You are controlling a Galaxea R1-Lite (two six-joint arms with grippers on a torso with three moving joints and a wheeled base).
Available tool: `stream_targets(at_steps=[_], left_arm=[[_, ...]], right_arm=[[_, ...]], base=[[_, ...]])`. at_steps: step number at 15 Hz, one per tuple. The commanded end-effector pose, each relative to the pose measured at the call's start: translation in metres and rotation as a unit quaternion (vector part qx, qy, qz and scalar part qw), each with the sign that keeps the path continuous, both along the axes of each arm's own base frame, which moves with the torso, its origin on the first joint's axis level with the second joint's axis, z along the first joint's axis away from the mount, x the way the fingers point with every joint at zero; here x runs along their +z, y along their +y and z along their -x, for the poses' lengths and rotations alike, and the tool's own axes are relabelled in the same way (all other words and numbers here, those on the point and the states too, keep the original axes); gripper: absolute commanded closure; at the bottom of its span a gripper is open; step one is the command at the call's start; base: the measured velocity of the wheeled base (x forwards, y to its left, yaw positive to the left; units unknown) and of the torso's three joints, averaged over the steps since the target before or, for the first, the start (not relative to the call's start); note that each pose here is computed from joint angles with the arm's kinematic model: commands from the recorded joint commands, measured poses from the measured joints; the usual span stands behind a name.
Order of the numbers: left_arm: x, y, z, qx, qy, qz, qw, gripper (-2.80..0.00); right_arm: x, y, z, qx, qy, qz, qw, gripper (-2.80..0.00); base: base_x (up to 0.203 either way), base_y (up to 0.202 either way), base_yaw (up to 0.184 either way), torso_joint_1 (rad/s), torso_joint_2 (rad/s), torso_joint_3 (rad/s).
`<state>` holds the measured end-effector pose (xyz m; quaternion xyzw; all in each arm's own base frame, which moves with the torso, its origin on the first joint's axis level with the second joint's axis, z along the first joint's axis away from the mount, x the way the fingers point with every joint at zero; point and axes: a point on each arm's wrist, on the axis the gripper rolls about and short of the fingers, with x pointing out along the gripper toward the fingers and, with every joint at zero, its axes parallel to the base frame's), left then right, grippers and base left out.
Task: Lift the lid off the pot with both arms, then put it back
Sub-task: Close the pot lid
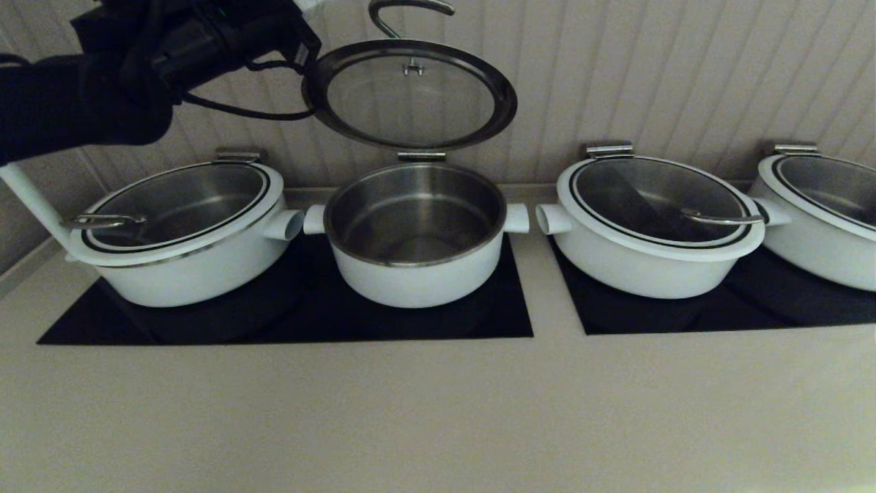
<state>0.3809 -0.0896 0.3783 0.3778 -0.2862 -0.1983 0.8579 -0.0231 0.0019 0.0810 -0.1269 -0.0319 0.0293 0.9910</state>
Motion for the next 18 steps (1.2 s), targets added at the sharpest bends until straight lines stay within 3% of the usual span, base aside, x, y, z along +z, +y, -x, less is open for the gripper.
stream_targets(at_steps=[1, 18], left_arm=[[-0.02, -0.004, -0.019, 0.0, 0.021, -0.007, 0.9998, 0.0], [-0.032, -0.003, -0.015, 0.001, 0.043, -0.019, 0.9989, 0.0]], right_arm=[[0.0, 0.0, 0.0, 0.001, 0.0, 0.001, 1.0, 0.0], [0.0, 0.0, 0.0, 0.0, 0.0, 0.001, 1.0, 0.0]], base=[[0.0, 0.0, 0.0, 0.0, 0.0, 0.0], [0.0, 0.0, 0.0, 0.0, 0.0, 0.0]])
